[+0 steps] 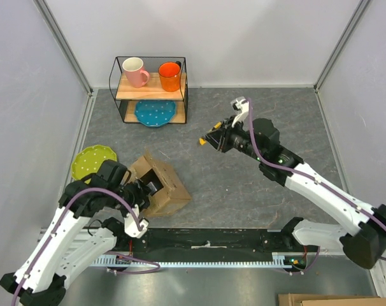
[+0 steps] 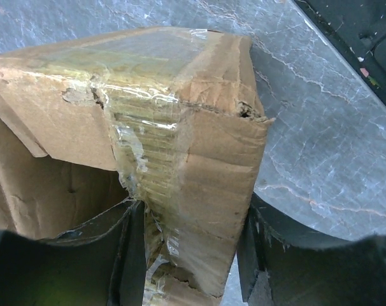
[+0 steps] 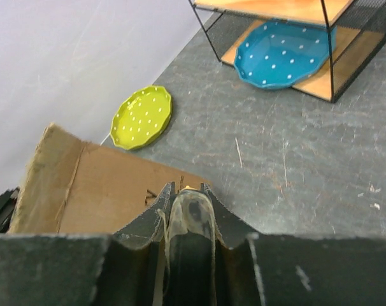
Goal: Unpack the express box
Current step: Adjust the express box at the center of the board.
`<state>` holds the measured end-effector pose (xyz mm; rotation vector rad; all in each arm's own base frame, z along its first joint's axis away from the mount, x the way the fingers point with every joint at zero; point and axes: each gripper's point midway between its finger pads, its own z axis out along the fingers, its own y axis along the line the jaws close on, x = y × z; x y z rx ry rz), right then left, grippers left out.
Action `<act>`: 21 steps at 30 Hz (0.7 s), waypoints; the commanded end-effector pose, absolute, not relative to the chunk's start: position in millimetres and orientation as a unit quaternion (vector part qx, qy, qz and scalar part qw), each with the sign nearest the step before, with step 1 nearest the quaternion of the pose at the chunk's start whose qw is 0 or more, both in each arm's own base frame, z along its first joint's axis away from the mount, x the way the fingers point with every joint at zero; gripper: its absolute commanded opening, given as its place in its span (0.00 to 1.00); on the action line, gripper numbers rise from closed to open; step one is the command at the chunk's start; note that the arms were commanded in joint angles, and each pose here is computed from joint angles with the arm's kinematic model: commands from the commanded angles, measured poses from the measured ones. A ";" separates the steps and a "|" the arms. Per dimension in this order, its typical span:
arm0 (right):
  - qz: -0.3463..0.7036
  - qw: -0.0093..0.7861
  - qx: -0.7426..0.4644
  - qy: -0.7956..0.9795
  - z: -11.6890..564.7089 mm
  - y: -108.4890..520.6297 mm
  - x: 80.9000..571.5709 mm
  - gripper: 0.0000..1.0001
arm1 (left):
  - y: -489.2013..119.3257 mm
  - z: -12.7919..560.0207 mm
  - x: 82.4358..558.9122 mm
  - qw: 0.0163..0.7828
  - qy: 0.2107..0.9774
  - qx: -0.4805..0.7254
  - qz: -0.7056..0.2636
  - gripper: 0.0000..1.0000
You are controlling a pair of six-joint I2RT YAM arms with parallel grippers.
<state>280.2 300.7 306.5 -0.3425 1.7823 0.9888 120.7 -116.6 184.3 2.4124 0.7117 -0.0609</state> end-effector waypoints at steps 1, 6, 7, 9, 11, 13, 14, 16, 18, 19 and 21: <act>0.439 0.492 -0.161 0.734 300.8 293.2 249.1 0.00 | -135.6 192.6 135.9 0.385 0.251 0.888 0.011 0.42; 0.471 0.491 -0.187 0.708 298.1 276.4 207.8 0.00 | -145.0 188.6 144.7 0.424 0.280 0.861 0.006 0.48; 0.479 0.490 -0.197 0.701 298.5 275.5 200.2 0.00 | -148.2 191.2 146.6 0.422 0.320 0.848 -0.024 0.57; 0.494 0.496 -0.217 0.680 304.6 274.4 189.0 0.00 | -155.0 197.5 148.6 0.418 0.365 0.830 -0.066 0.60; 0.518 0.489 -0.250 0.655 313.2 281.0 176.1 0.00 | -164.4 209.5 160.9 0.391 0.427 0.808 -0.112 0.72; 0.524 0.495 -0.271 0.638 320.1 284.7 171.5 0.00 | -166.8 226.6 158.2 0.360 0.452 0.803 -0.147 0.87; 0.527 0.494 -0.286 0.630 325.4 288.3 169.6 0.00 | -172.2 223.9 162.2 0.337 0.467 0.800 -0.170 0.91; 0.521 0.500 -0.306 0.620 332.7 292.3 169.8 0.00 | -175.7 239.4 157.2 0.330 0.466 0.798 -0.192 0.96; 0.523 0.493 -0.322 0.616 331.8 297.4 169.1 0.00 | -177.0 241.9 156.2 0.331 0.455 0.803 -0.194 0.98; 0.522 0.495 -0.333 0.610 334.9 299.1 167.8 0.00 | -176.7 242.2 155.3 0.335 0.447 0.807 -0.191 0.99; 0.519 0.492 -0.344 0.608 333.2 301.1 167.4 0.00 | -172.7 238.7 151.0 0.343 0.429 0.817 -0.177 0.99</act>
